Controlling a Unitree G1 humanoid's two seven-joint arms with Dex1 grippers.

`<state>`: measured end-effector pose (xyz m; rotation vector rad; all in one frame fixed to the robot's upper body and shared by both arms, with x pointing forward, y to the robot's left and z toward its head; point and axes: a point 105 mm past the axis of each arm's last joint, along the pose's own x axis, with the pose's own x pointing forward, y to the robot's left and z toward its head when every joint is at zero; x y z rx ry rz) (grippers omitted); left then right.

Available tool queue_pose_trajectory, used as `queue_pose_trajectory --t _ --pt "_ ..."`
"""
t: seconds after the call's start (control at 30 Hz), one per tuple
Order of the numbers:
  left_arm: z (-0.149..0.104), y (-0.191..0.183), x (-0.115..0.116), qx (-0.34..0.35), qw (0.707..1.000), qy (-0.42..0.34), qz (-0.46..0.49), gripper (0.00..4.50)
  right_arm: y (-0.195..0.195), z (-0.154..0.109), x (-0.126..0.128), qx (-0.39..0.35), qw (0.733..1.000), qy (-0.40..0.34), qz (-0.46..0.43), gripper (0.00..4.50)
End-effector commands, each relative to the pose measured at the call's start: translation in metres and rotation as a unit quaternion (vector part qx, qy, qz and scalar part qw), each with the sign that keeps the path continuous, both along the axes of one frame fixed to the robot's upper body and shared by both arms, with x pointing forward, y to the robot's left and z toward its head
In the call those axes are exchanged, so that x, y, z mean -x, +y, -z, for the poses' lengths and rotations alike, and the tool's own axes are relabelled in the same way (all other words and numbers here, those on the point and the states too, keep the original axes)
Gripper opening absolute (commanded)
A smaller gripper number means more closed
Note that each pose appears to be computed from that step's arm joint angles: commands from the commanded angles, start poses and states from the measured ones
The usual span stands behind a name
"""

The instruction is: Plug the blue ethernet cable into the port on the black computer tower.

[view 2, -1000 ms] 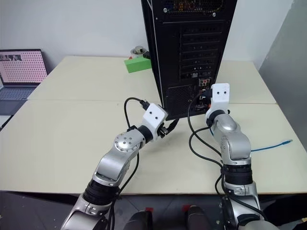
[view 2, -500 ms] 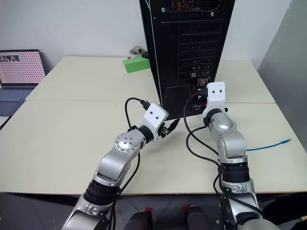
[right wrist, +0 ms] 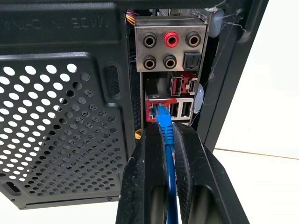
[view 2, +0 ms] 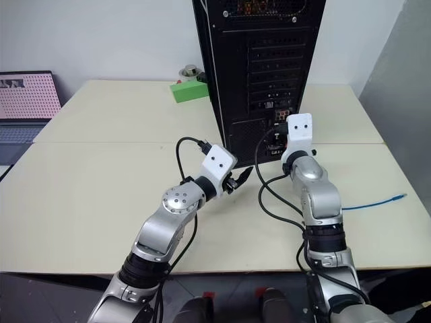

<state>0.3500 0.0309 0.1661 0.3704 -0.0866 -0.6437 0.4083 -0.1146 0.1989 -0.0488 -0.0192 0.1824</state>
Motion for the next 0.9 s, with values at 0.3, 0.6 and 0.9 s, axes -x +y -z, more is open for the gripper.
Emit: queue_pose_trajectory --t 0.3,0.6,0.9 --pt "-0.008 -0.001 0.002 0.005 1.000 -0.016 0.001 3.07 0.007 -0.023 0.001 -0.008 0.999 -0.042 -0.026 0.00" --pt "-0.007 0.008 -0.001 0.007 1.000 -0.009 -0.005 3.11 -0.005 -0.011 0.021 0.018 0.997 -0.036 -0.064 2.11" --pt "-0.015 0.032 -0.003 0.010 1.000 0.014 0.015 3.11 -0.024 -0.017 0.056 0.053 0.987 -0.064 -0.139 3.96"
